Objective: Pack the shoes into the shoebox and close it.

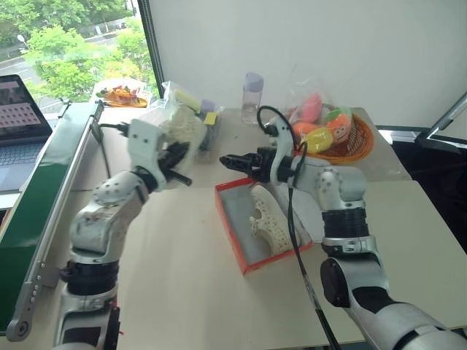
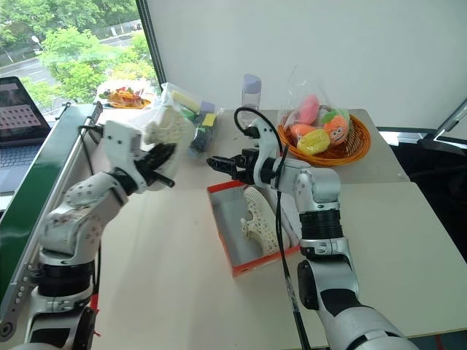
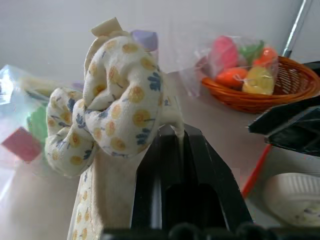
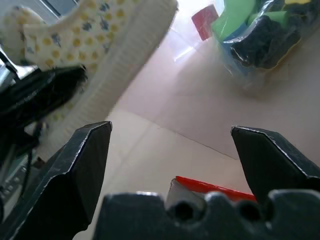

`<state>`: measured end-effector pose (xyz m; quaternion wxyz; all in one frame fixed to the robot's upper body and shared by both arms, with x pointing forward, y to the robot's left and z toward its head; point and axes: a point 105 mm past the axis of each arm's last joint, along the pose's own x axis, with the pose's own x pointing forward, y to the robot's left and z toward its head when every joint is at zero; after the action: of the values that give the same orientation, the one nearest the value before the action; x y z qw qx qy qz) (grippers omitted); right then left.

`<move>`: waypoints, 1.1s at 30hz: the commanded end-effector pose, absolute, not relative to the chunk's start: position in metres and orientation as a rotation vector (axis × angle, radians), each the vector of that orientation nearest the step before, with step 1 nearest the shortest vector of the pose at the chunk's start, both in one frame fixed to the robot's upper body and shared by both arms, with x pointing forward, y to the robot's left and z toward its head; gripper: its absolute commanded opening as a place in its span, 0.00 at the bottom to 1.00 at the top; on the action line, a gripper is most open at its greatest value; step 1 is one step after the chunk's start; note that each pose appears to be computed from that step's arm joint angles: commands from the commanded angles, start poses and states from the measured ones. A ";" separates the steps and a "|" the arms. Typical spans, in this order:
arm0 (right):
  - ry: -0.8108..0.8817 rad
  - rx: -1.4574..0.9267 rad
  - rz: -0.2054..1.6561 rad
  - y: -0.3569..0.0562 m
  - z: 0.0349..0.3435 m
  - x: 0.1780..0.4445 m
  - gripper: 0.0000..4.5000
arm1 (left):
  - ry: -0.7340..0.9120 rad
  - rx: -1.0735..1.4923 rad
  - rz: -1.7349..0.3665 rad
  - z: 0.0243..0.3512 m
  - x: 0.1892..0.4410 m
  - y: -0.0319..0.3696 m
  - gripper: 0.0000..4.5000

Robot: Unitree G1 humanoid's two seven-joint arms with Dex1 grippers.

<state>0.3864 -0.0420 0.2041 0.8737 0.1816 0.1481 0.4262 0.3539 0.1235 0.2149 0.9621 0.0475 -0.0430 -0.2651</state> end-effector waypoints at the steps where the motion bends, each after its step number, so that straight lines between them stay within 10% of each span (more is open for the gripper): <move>1: 0.216 0.452 0.906 -0.046 0.238 0.382 1.00 | -0.180 0.105 -0.613 0.238 0.348 0.098 0.02; 13: 0.184 0.580 0.789 -0.062 0.240 0.396 1.00 | -0.202 0.044 -0.790 0.242 0.334 0.038 0.02; 25: 0.128 0.610 0.785 -0.062 0.250 0.401 0.21 | -0.161 0.035 -0.704 0.237 0.340 0.064 0.00; 33: 0.058 0.518 0.762 -0.074 0.270 0.405 0.18 | -0.053 0.015 -0.741 0.230 0.320 0.092 0.58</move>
<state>0.4076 -0.0757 0.2388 0.8945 0.2666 0.0801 0.3498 0.3333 0.0973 0.2175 0.9426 0.0133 -0.0071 -0.3337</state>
